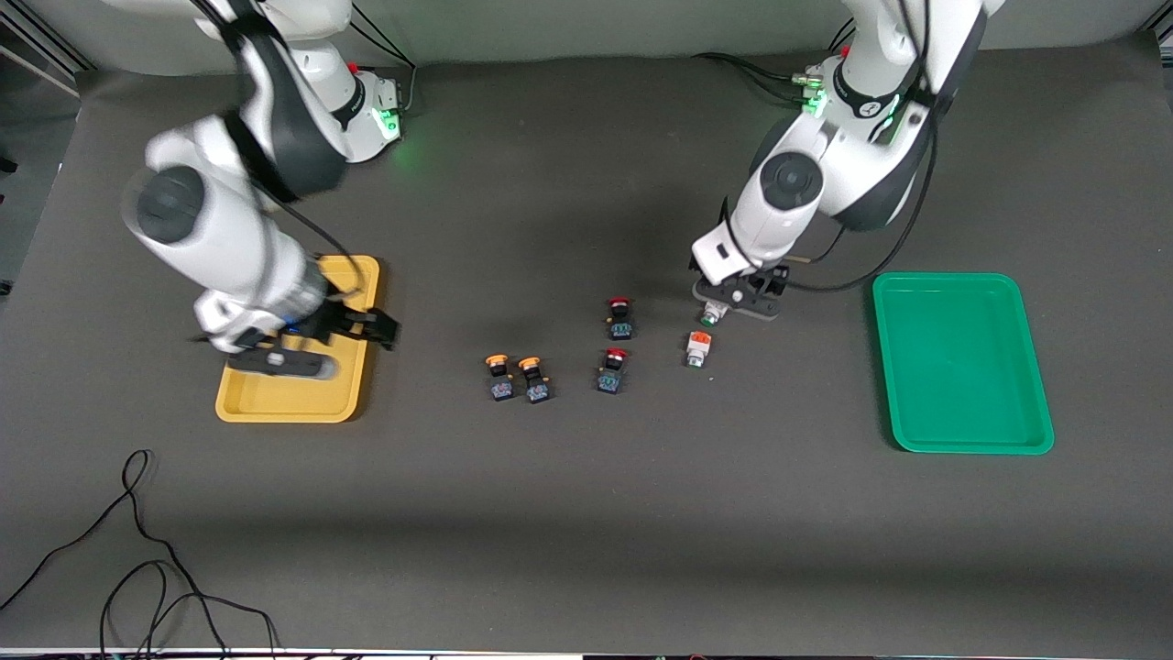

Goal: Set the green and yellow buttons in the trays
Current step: 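Grasp the green button with the left gripper while the right gripper grasps a yellow button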

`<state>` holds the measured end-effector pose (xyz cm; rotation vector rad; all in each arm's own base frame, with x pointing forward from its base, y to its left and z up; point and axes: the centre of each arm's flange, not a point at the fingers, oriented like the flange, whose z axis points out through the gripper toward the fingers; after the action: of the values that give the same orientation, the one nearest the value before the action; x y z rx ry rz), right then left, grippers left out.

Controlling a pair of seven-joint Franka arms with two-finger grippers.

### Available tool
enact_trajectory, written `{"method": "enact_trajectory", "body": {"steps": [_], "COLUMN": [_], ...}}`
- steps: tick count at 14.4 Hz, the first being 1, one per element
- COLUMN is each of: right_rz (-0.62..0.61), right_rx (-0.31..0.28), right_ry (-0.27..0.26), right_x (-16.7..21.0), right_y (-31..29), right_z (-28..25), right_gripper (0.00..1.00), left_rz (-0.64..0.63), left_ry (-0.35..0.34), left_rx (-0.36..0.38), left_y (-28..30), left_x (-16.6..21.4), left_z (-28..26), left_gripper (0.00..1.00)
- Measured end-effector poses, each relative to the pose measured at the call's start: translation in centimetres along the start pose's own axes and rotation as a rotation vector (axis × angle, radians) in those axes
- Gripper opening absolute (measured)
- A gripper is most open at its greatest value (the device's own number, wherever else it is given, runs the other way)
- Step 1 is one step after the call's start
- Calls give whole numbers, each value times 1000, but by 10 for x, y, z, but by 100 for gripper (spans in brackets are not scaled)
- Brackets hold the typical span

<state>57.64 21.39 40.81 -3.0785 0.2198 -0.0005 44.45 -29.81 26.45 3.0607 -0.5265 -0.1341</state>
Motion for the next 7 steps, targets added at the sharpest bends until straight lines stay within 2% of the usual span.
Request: {"method": "enact_trajectory", "body": {"steps": [4,7], "right_rz": [-39,-49], "right_rx": [-32,-48], "right_ry": [-8,14], "right_x": [-5,-11], "right_y": [-38,-59], "right_z": [82,133], "right_gripper": [100,100], "left_rz": [23,35], "left_ry": [-24,-41], "left_rx": [-11,-9], "left_y": [2,7], "left_x": [3,1], "left_z": [48,69], "left_gripper": [100,100]}}
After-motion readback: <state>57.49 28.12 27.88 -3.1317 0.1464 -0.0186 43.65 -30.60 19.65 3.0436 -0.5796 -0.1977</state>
